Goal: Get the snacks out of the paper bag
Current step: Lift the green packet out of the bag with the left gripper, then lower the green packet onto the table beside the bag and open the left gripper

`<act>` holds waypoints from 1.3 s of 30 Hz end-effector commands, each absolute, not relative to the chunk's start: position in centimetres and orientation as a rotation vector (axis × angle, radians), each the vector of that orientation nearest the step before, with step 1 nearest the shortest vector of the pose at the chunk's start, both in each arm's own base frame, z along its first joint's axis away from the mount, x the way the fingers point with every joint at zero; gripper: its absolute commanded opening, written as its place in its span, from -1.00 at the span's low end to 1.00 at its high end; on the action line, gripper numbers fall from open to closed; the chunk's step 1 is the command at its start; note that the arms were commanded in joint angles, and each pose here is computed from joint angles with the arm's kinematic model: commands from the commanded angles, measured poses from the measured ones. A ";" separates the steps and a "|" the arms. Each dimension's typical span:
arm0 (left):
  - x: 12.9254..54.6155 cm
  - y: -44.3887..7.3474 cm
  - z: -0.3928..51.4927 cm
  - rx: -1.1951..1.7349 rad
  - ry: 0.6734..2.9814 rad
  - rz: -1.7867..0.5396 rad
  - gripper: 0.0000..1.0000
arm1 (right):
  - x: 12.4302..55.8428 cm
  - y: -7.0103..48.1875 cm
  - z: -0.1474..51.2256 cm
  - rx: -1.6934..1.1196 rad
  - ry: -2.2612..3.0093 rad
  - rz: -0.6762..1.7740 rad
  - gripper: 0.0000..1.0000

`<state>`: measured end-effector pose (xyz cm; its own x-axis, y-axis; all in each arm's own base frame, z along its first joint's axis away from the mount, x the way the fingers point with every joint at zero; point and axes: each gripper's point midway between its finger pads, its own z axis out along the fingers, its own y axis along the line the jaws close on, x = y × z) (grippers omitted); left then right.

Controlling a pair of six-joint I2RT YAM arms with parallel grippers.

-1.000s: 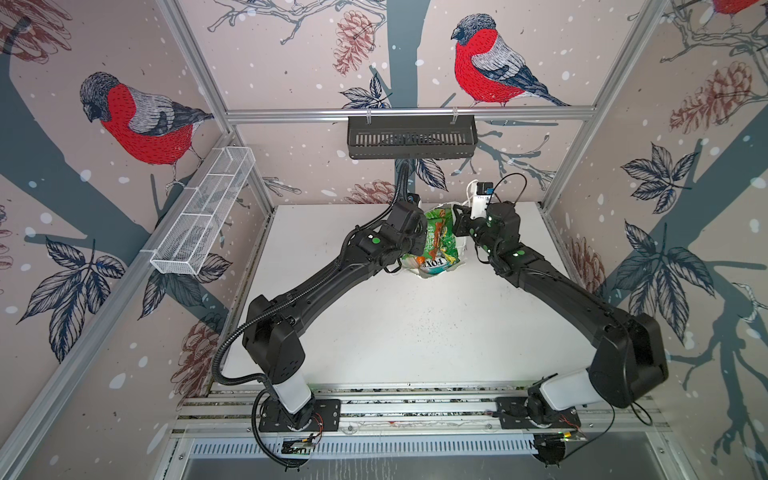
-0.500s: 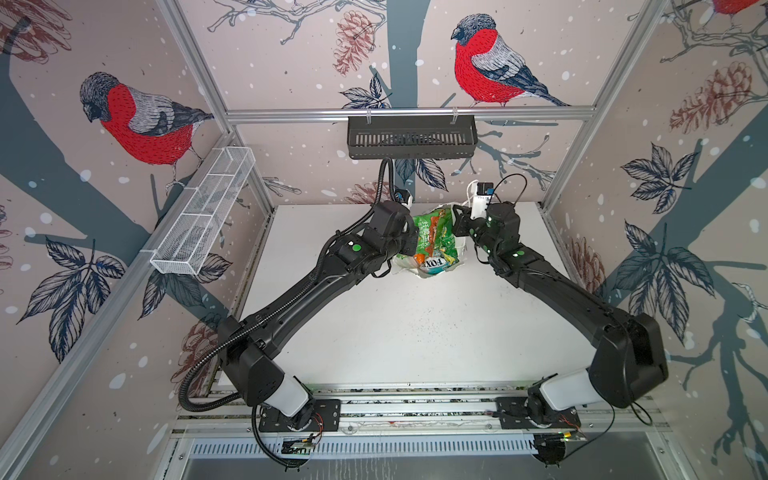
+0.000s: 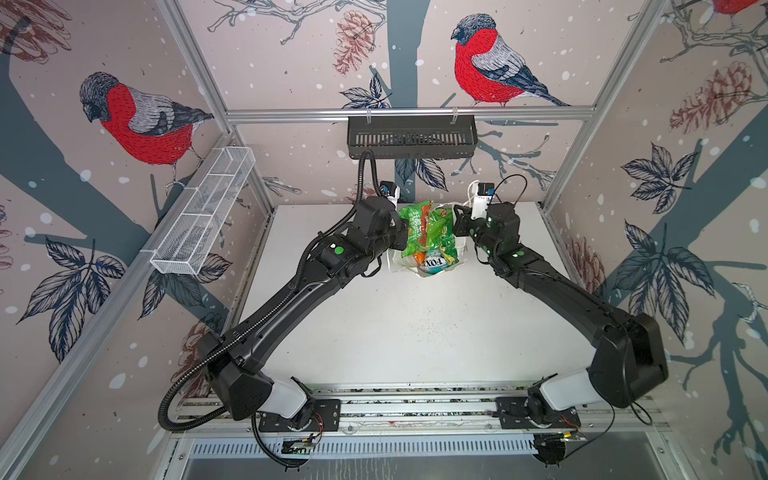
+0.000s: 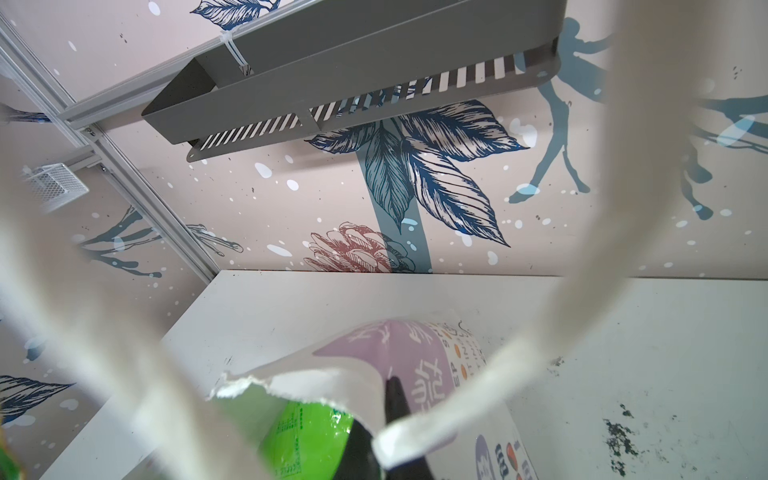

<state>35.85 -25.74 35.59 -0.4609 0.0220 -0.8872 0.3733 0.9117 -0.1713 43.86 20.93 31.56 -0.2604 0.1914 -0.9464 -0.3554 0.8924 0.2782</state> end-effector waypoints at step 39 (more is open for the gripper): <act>39.1 -5.9 25.5 -0.256 2.154 -0.280 -1.00 | 43.6 19.9 33.5 -0.097 1.668 0.528 -1.00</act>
<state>38.31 -5.79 25.54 -0.5729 -0.2568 -0.7784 -0.0909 0.9637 -0.2511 43.60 20.07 31.31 -0.2477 0.1952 -0.9490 -0.3427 0.8985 0.2743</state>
